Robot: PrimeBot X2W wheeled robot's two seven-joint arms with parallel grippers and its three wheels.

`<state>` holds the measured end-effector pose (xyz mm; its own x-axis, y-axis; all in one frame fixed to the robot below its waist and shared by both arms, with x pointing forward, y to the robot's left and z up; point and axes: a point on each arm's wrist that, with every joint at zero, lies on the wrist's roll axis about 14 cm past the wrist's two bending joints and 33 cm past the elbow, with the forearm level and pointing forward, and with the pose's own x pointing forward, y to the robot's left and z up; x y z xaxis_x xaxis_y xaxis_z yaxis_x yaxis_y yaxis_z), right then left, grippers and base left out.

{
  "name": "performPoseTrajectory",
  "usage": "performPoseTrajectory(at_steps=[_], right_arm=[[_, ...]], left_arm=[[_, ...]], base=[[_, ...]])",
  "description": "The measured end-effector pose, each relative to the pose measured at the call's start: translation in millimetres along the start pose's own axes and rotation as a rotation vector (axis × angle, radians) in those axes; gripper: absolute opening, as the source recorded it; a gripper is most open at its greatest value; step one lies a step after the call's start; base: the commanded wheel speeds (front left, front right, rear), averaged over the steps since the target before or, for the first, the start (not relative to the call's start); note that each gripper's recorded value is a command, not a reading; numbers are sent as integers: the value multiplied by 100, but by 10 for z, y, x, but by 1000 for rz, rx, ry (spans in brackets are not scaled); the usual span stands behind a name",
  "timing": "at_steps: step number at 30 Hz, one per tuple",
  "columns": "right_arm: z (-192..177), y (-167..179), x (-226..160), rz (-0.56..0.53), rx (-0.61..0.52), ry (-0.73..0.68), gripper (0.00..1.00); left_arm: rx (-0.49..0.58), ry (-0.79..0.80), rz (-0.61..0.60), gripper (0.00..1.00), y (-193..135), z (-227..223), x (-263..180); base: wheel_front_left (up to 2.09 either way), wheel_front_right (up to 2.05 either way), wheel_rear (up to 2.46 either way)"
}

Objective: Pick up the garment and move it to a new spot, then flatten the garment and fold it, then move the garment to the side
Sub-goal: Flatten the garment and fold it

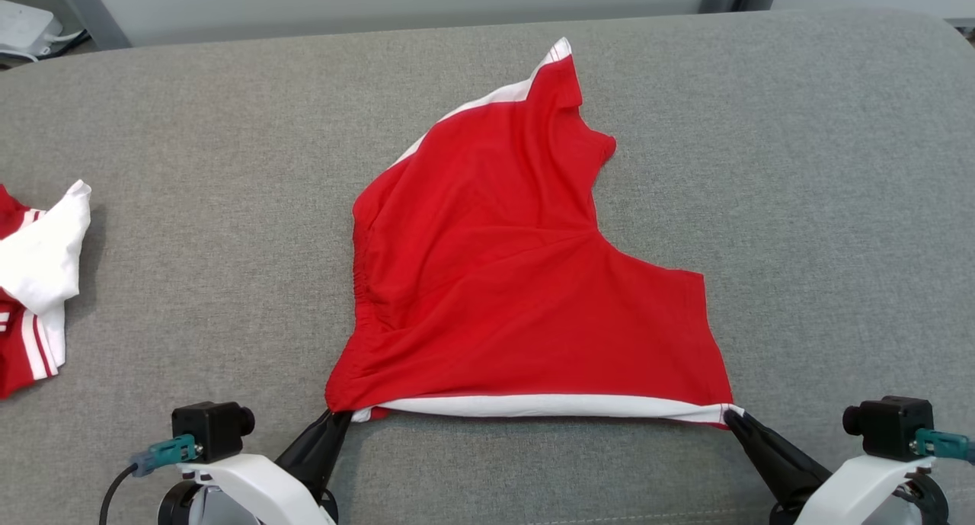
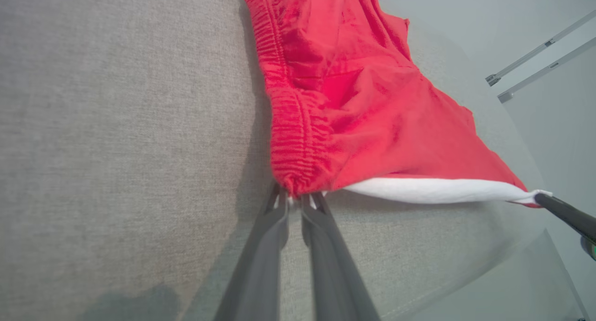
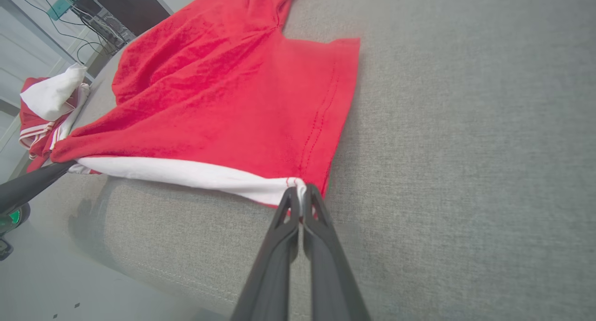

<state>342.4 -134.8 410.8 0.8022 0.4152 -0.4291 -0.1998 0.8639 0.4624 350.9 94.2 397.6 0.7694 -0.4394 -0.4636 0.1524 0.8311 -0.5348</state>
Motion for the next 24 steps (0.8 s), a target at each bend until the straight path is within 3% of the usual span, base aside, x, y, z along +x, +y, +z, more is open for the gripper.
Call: performPoseTrajectory(at_steps=[9, 12, 13, 15, 17, 19, 22, 24], right_arm=[[-19, 47, -49, -11, 26, -2, 0], [-47, 8, -27, -23, 29, 29, 0], [-16, 3, 28, -19, 18, 42, 0], [219, -6, 227, -3, -140, 77, 0], [956, 114, 512, 27, -300, -19, 0], [1943, 400, 666, 45, -443, -186, 0], [3418, 1003, 448, 55, -606, -513, 0], [4011, 1306, 232, 56, -678, -666, 0]], left_arm=[[-12, -4, -5, 0, -24, -9, -12], [1, 62, -29, 0, -54, -87, 4], [11, 84, -57, 0, -92, -67, 45], [36, 122, -130, 0, -214, 143, 203], [80, 145, -184, 0, -316, 586, 428], [114, 58, -204, 0, -468, 1334, 619], [240, -258, -259, 0, -968, 2790, 575], [338, -461, -332, 0, -1427, 3499, 369]], base=[[0, 0, 0], [0, 0, 0], [0, 0, 0], [0, 0, 0], [0, 0, 0], [0, 0, 0], [0, 0, 0], [0, 0, 0]])
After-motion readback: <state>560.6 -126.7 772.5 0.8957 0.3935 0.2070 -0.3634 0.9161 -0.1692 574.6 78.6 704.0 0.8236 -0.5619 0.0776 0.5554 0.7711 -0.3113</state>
